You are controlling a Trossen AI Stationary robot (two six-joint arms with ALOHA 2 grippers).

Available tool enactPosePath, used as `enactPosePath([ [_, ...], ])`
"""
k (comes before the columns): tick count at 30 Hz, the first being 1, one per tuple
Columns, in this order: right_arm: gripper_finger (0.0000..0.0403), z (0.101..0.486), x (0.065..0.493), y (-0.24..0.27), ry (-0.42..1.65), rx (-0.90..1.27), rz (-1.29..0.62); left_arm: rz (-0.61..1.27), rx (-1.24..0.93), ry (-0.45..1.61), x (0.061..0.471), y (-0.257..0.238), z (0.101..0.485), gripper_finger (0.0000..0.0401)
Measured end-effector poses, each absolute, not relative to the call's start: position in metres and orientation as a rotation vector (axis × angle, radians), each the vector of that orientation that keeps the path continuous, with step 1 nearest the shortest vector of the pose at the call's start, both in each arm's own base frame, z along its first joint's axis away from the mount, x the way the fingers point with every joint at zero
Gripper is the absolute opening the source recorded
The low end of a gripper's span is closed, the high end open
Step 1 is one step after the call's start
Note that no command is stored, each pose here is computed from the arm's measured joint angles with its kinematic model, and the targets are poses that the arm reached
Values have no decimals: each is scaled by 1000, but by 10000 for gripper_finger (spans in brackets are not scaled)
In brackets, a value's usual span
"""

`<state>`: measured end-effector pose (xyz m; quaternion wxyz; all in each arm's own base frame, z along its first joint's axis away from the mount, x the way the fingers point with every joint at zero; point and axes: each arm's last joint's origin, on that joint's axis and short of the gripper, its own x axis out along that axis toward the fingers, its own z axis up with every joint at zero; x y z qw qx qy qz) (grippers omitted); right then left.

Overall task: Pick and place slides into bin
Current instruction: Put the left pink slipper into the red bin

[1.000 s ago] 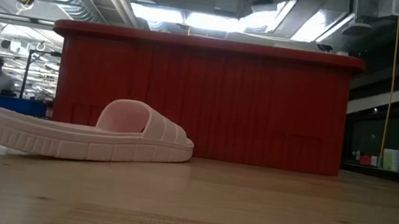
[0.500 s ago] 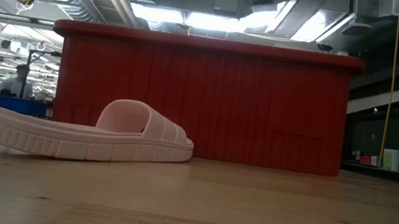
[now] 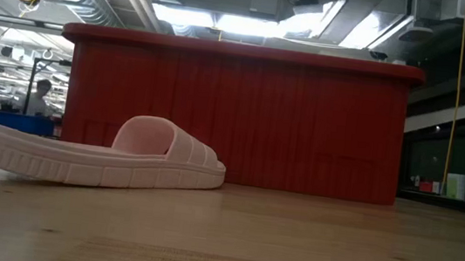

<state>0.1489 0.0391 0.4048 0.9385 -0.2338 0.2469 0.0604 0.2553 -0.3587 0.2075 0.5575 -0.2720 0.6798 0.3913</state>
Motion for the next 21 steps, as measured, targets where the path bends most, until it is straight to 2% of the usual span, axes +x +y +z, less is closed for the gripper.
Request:
enactPosePath([
  [7,3,405,149,39,504,-478,123,914,-634,1597,256,-358,208,100],
  [13,3,405,149,39,505,-478,123,815,-533,1563,260,-355,208,101],
  [21,3,405,149,39,505,-477,124,886,-604,1560,264,-352,209,135],
])
